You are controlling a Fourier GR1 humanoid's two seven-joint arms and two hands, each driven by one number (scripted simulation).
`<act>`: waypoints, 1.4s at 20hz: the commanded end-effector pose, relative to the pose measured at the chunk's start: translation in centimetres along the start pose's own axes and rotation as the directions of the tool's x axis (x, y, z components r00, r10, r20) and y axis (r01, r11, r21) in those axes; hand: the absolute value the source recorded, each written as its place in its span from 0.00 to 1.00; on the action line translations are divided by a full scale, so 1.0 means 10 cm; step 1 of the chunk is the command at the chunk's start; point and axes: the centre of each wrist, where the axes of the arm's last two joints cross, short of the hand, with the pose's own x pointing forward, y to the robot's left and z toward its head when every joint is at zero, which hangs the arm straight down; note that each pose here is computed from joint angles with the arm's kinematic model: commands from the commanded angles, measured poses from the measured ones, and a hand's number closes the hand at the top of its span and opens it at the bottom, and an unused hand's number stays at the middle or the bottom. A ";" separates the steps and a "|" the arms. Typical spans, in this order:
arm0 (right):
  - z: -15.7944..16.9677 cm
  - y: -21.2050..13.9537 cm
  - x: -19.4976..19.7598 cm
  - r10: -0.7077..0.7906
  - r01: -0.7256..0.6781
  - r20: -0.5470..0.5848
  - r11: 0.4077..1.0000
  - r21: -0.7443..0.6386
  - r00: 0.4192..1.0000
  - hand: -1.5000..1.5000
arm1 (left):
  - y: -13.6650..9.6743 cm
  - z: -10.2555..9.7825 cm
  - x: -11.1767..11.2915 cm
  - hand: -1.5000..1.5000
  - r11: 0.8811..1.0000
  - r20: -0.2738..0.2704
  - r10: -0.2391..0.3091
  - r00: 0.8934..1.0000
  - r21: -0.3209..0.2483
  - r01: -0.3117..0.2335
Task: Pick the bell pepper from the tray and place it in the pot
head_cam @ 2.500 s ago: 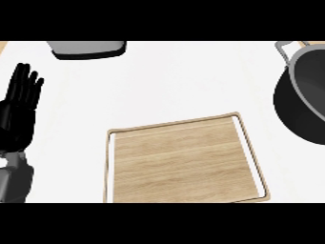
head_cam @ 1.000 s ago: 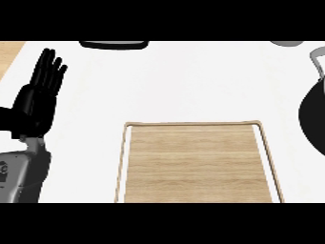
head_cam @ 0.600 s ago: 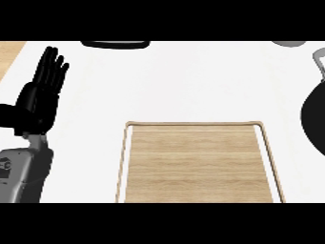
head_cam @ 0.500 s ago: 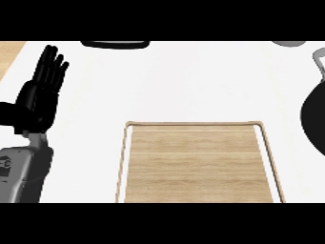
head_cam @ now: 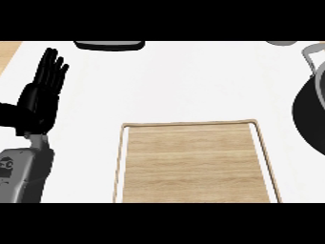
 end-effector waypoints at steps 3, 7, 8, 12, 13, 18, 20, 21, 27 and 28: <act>0.10 -0.13 -0.06 -0.341 0.345 0.077 0.937 -0.054 0.937 0.00 | 0.03 0.10 -0.02 0.50 1.000 -0.003 0.004 1.000 -0.001 -0.004; 0.07 -0.23 -0.05 -0.465 0.468 0.054 0.877 -0.106 0.884 0.00 | 0.03 0.08 0.04 0.50 1.000 0.002 0.006 1.000 0.001 -0.006; 0.13 -0.28 -0.06 -0.474 0.478 0.064 0.870 -0.121 0.878 0.00 | -0.03 0.08 0.04 0.50 1.000 -0.003 0.018 1.000 -0.011 -0.018; 0.19 -0.46 -0.04 -0.502 0.511 0.098 0.833 -0.212 0.859 0.00 | 0.00 0.09 -0.01 0.50 1.000 0.007 0.011 1.000 -0.004 -0.011; 0.18 -0.58 0.00 -0.501 0.510 0.098 0.835 -0.207 0.860 0.00 | 0.05 0.04 0.02 0.50 1.000 -0.003 0.013 1.000 -0.010 -0.013; 0.29 -0.64 -0.01 -0.545 0.551 0.105 0.790 -0.270 0.832 0.00 | 0.07 -0.04 0.16 0.50 1.000 0.024 0.006 1.000 -0.016 -0.006; 0.30 -0.71 0.01 -0.549 0.551 0.098 0.779 -0.299 0.830 0.00 | 0.03 0.01 0.09 0.50 1.000 0.023 0.013 1.000 -0.015 -0.013; 0.37 -0.60 -0.05 -0.546 0.544 0.088 0.780 -0.310 0.833 0.00 | 0.03 0.08 -0.02 0.50 1.000 0.029 0.009 1.000 -0.017 -0.009; 0.50 -0.76 -0.01 -0.551 0.538 0.064 0.774 -0.334 0.832 0.00 | -0.01 0.04 0.11 0.50 0.999 0.034 0.020 0.999 -0.028 -0.019; 0.55 -0.90 0.04 -0.553 0.544 0.076 0.772 -0.328 0.830 0.00 | -0.01 0.03 0.07 0.50 1.000 0.029 0.010 1.000 -0.004 -0.010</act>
